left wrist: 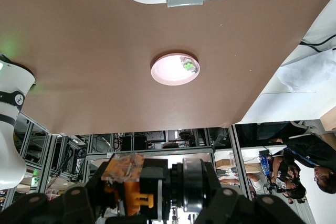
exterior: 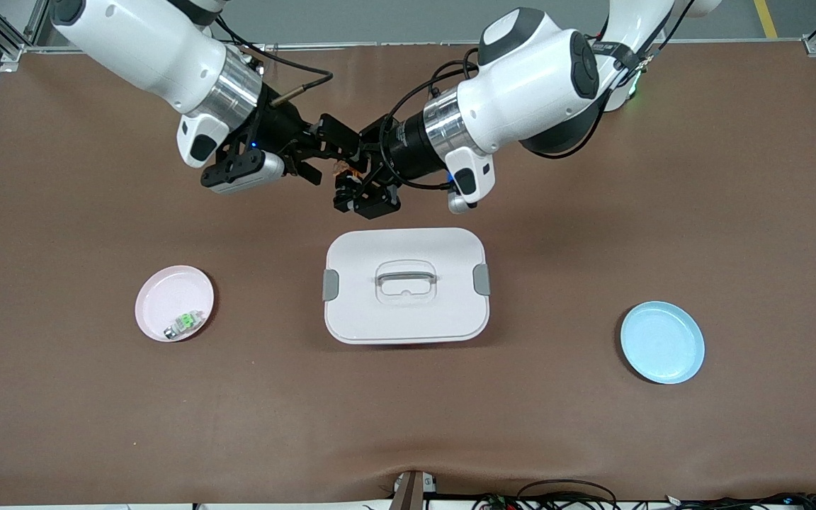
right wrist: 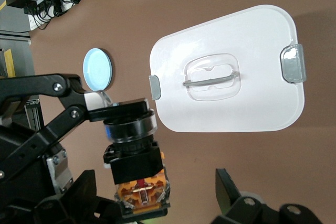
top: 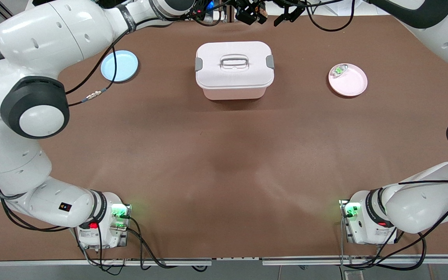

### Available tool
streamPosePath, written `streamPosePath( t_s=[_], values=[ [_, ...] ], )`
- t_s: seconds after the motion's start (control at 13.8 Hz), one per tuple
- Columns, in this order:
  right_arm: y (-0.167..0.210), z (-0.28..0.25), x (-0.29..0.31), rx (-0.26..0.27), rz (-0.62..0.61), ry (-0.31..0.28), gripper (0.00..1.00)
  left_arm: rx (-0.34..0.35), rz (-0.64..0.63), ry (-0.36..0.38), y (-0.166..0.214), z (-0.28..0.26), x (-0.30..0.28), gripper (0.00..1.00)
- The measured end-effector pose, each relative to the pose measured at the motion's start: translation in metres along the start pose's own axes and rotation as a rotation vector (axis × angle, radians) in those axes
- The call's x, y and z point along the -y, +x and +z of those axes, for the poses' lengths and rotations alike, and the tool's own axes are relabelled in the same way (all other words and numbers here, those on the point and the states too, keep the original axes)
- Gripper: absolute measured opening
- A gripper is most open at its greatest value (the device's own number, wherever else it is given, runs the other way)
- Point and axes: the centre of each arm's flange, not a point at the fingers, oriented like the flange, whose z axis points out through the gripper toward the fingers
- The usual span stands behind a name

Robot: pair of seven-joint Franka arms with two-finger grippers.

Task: Transfer orange switch to right arm and place
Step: 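Close the right gripper on the orange switch beside the left gripper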

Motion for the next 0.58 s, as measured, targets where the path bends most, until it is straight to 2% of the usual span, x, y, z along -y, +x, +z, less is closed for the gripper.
streamPosePath(
  t_s=[0.14,0.29,0.58],
  values=[
    [-0.0003,0.0054,0.0004,-0.002,0.000,0.000,1.00,0.000,0.000,0.000,0.0000,0.0000,0.0000,0.72],
    [-0.0002,0.0096,-0.0011,-0.002,0.002,-0.002,0.96,0.000,0.000,0.000,-0.0001,0.0001,0.0002,0.72],
    [-0.0013,0.0089,0.0028,-0.013,-0.003,0.009,0.49,-0.002,-0.001,0.004,0.0007,0.0023,0.0010,0.72]
  ],
)
